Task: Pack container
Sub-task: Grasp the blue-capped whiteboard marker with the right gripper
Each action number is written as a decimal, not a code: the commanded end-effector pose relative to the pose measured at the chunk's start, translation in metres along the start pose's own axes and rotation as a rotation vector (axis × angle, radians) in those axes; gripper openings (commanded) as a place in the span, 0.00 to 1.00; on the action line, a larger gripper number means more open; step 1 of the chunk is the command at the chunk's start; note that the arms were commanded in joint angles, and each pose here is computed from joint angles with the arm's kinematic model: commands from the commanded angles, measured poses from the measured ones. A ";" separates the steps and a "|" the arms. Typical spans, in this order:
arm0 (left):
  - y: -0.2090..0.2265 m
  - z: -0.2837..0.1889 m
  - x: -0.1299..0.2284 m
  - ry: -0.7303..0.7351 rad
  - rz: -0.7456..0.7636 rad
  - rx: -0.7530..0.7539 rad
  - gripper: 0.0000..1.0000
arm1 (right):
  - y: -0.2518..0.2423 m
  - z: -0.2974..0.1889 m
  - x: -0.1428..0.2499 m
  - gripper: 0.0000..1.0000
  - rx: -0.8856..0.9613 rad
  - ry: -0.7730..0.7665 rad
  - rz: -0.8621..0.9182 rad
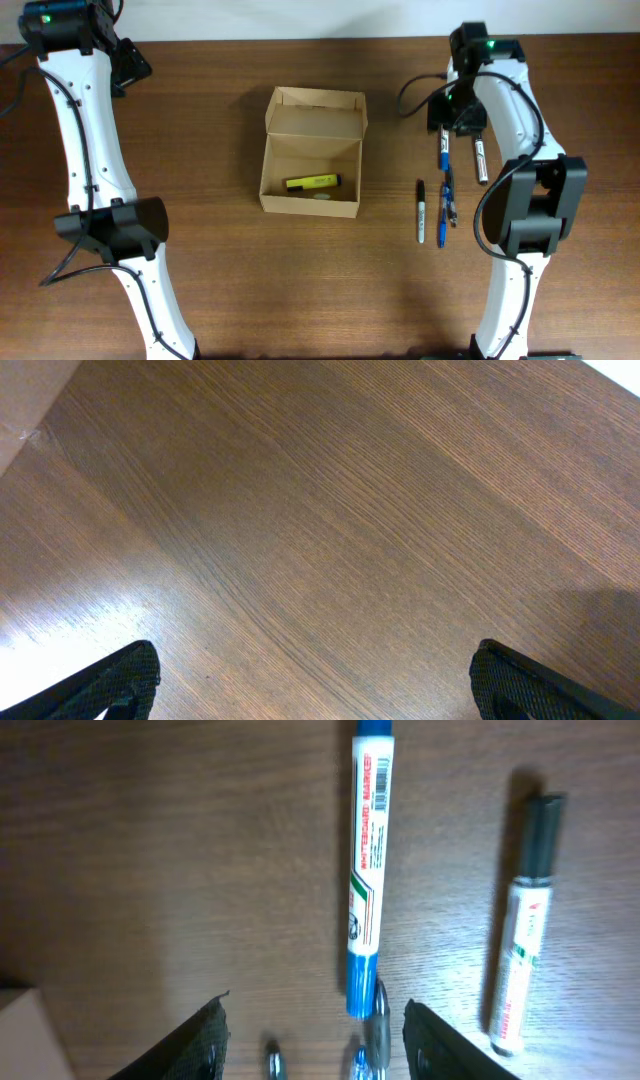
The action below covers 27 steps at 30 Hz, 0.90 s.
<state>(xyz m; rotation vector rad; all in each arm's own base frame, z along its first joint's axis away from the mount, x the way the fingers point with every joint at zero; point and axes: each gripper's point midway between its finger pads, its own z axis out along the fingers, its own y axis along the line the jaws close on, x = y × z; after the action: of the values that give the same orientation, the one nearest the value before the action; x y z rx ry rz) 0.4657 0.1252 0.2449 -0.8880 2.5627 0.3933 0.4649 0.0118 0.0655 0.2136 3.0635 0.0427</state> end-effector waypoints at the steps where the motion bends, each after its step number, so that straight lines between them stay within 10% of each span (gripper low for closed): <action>1: 0.006 -0.007 -0.002 -0.013 0.001 -0.007 1.00 | -0.014 0.016 0.003 0.56 -0.006 0.019 0.037; 16: 0.006 -0.007 -0.002 -0.014 0.001 -0.007 1.00 | -0.019 0.064 0.017 0.51 -0.025 0.035 0.023; 27: 0.006 -0.007 -0.002 -0.014 0.001 -0.007 1.00 | -0.019 0.067 0.016 0.04 -0.025 0.027 0.023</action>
<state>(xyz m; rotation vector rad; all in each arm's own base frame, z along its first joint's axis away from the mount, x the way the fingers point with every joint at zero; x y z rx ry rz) 0.4657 0.1252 0.2449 -0.8885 2.5625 0.3932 0.4538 -0.0053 0.0023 0.2452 3.0738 0.0761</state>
